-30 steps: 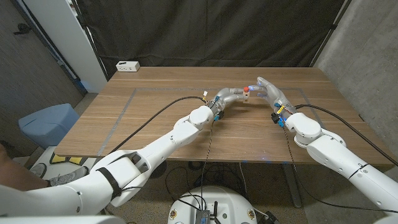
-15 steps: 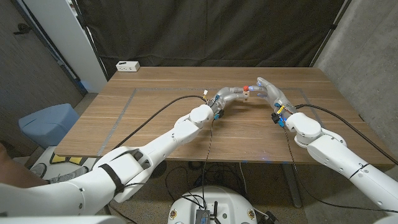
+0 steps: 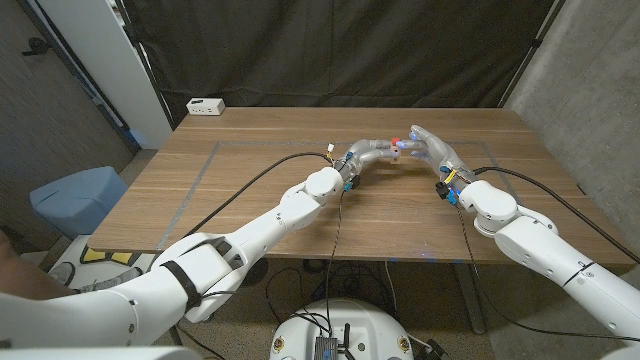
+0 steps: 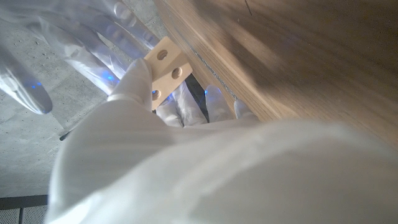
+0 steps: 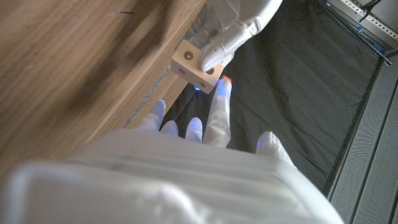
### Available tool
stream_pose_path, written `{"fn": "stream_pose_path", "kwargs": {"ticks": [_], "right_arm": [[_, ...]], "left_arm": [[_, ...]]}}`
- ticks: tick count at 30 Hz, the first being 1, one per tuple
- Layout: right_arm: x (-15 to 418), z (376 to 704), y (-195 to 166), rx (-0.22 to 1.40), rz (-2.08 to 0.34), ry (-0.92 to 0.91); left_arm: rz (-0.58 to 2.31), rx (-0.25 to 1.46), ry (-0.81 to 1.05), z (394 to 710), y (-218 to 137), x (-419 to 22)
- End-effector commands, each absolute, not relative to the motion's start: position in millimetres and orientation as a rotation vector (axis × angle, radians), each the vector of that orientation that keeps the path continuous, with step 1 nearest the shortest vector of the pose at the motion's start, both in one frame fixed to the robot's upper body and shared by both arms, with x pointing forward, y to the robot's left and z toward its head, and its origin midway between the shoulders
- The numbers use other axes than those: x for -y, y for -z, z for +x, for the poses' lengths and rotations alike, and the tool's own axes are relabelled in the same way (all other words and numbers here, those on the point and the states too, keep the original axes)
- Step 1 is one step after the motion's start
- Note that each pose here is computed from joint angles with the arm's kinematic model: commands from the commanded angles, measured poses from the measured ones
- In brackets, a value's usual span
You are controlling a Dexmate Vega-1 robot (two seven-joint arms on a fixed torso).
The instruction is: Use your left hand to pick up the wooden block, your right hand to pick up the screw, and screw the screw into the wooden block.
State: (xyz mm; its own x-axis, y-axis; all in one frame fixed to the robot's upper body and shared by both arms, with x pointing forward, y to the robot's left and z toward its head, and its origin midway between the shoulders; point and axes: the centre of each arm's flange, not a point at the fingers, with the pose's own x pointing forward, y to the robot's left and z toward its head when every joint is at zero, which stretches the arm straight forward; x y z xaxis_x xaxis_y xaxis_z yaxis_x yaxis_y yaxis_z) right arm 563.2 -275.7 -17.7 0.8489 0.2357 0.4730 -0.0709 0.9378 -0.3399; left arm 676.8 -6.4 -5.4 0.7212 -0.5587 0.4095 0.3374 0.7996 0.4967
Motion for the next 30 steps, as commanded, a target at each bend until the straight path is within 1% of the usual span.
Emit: {"fn": "stream_pose_path", "kwargs": {"ticks": [1, 30], "right_arm": [[273.8, 559.3, 16.5, 0.546, -0.319, -0.181], [290.9, 561.8, 16.6, 0.532, -0.308, -0.110]], "left_arm": [[0.411, 0.576, 0.510, 676.4, 6.1, 5.6], [0.410, 0.576, 0.507, 677.5, 5.4, 4.7]]}}
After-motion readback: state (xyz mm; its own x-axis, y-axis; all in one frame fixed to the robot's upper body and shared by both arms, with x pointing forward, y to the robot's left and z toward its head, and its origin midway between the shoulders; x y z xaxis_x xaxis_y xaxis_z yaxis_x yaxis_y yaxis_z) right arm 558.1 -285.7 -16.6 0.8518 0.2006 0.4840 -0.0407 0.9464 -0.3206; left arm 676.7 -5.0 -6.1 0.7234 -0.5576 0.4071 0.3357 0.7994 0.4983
